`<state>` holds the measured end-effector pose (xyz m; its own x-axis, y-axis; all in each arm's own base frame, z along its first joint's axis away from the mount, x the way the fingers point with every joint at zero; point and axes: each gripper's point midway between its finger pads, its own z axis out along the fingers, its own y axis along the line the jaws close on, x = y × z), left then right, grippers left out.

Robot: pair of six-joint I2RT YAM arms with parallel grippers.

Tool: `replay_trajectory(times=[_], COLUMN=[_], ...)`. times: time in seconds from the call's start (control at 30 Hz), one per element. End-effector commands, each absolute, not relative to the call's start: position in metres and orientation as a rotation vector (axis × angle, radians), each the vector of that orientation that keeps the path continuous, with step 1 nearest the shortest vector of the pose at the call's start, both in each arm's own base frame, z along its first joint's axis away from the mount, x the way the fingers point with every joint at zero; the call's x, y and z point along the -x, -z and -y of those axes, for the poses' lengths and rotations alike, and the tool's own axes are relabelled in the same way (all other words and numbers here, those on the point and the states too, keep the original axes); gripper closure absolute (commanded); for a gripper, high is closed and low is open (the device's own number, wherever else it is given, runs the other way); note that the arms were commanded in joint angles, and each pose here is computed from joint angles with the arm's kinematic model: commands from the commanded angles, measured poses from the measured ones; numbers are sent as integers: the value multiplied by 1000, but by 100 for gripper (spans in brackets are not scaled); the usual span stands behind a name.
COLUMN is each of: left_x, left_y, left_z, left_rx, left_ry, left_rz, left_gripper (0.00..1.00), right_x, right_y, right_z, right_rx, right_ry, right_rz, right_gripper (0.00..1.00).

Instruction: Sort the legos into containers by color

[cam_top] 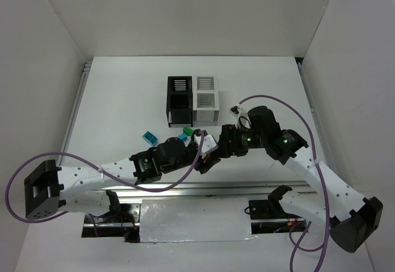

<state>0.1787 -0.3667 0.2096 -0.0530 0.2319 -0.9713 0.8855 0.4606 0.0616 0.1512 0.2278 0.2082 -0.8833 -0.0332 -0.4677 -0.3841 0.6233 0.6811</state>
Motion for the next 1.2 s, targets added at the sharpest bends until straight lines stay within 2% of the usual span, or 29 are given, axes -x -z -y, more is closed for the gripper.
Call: replay_trajectory(times=[0.0, 0.13, 0.17, 0.2, 0.23, 0.33, 0.37, 0.4, 0.5, 0.53, 0.57, 0.6, 0.8, 0.83, 0.93, 0.97, 1.0, 1.07, 1.17], left_x=[-176, -167, -165, -164, -163, -165, -168, -169, -179, -182, -184, -185, -179, -173, -168, -171, -175, -189, -201], left_y=[-244, -252, -251, -252, -252, -251, -250, -250, -249, -250, -247, -248, -281, -311, -350, -348, -371, -367, -370], left_z=[368, 370, 371, 371, 370, 367, 365, 365, 361, 360, 360, 359, 350, 344, 321, 309, 298, 275, 263], left_rx=[-992, -1013, -1018, -1021, -1017, -1005, -992, -985, -903, -876, -870, -868, -765, -718, -628, -610, -524, -457, -443], left_ry=[740, 792, 804, 811, 815, 803, 788, 782, 754, 752, 739, 735, 816, 870, 899, 859, 860, 798, 895], left_rz=[-1440, -1403, -1400, -1393, -1395, -1403, -1411, -1417, -1476, -1497, -1517, -1527, -1610, -1578, -1603, -1659, -1662, -1754, -1835], left_gripper=[100, 100, 100, 100, 100, 100, 98, 93, 54, 26, 6, 0, 0, 0, 0, 0, 0, 0, 1], right_x=[-149, -157, -157, -159, -158, -156, -156, -155, -148, -147, -149, -149, -188, -191, -199, -196, -193, -185, -149], right_y=[-208, -205, -205, -208, -212, -219, -222, -225, -239, -239, -245, -248, -239, -233, -233, -236, -234, -248, -269], right_z=[-236, -240, -241, -244, -246, -250, -252, -253, -259, -260, -263, -263, -258, -257, -261, -263, -264, -266, -266], right_rx=[382, 363, 362, 370, 379, 397, 401, 413, 460, 462, 482, 496, 444, 435, 467, 507, 556, 653, 908], right_ry=[-1206, -1208, -1214, -1229, -1255, -1295, -1310, -1328, -1419, -1440, -1459, -1464, -1301, -1293, -1307, -1329, -1334, -1365, -1449], right_rz=[-2401, -2392, -2390, -2367, -2354, -2337, -2331, -2320, -2249, -2236, -2183, -2152, -2045, -2042, -1972, -1940, -1912, -1800, -1598], right_gripper=[29, 33, 39, 45, 63, 92, 100, 100, 100, 100, 100, 100, 100, 100, 100, 100, 100, 100, 100])
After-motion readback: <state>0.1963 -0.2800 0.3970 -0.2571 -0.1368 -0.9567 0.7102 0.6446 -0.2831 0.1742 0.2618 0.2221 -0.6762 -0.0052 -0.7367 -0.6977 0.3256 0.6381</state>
